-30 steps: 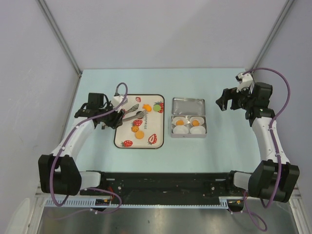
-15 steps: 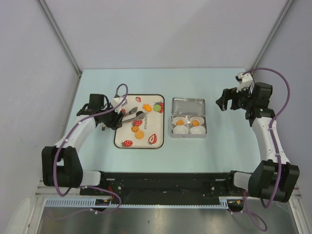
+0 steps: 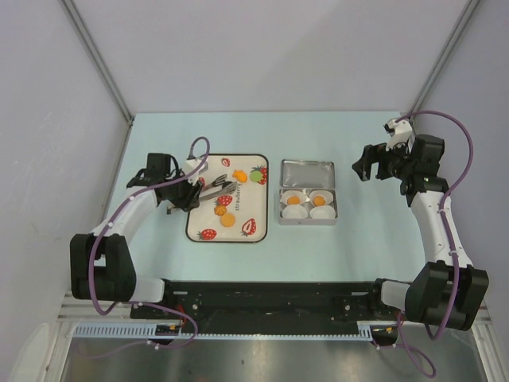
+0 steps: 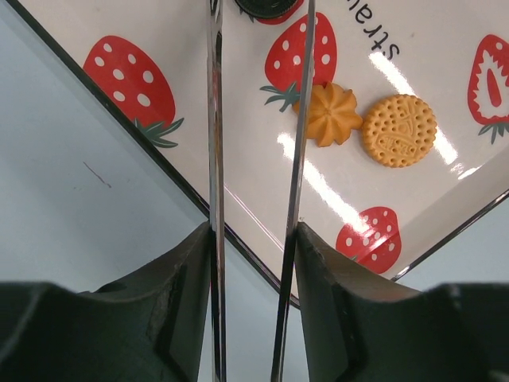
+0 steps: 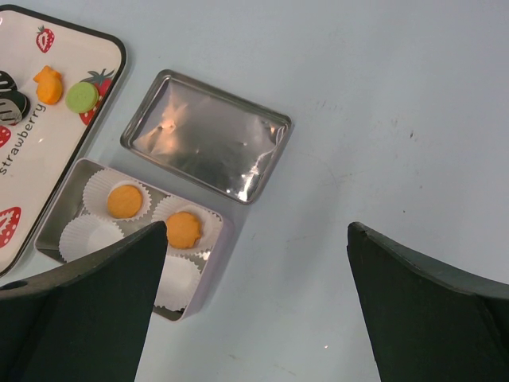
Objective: Pack the cookies
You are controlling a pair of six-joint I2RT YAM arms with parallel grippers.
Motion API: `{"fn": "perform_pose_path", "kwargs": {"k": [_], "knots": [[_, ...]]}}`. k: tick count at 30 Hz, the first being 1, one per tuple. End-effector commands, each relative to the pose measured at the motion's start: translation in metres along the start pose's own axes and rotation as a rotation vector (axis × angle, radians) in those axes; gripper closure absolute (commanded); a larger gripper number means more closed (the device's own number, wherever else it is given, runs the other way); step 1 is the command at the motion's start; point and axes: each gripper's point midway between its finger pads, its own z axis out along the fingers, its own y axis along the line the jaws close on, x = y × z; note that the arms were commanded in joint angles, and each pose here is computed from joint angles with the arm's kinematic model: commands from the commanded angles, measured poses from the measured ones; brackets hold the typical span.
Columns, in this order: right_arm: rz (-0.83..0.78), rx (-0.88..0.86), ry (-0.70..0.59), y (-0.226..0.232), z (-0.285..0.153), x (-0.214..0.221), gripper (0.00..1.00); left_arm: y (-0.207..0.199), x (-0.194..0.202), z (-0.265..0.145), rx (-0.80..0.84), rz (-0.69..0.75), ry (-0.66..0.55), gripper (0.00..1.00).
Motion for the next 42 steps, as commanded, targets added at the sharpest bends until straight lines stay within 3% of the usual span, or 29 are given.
{"fn": "perform_pose_path", "kwargs": {"k": [1,11,27,35,42], "knots": [[-0.022,-0.004,-0.015,0.0,-0.002,-0.004,0.0,-0.002,-0.004,-0.003,0.011,0.029,-0.039,0.53],[-0.023,-0.002,-0.016,0.0,-0.003,-0.004,0.0,-0.008,-0.007,-0.007,0.03,0.035,-0.054,0.65],[-0.02,-0.001,-0.012,-0.001,-0.002,-0.003,0.0,-0.024,-0.047,-0.042,0.089,0.048,-0.168,0.66],[-0.018,0.0,-0.009,-0.002,-0.001,-0.002,0.0,-0.048,-0.085,-0.073,0.187,0.083,-0.275,0.66],[-0.02,0.005,-0.005,-0.003,-0.001,-0.001,0.0,-0.091,-0.109,-0.076,0.287,0.167,-0.283,0.66]]}}
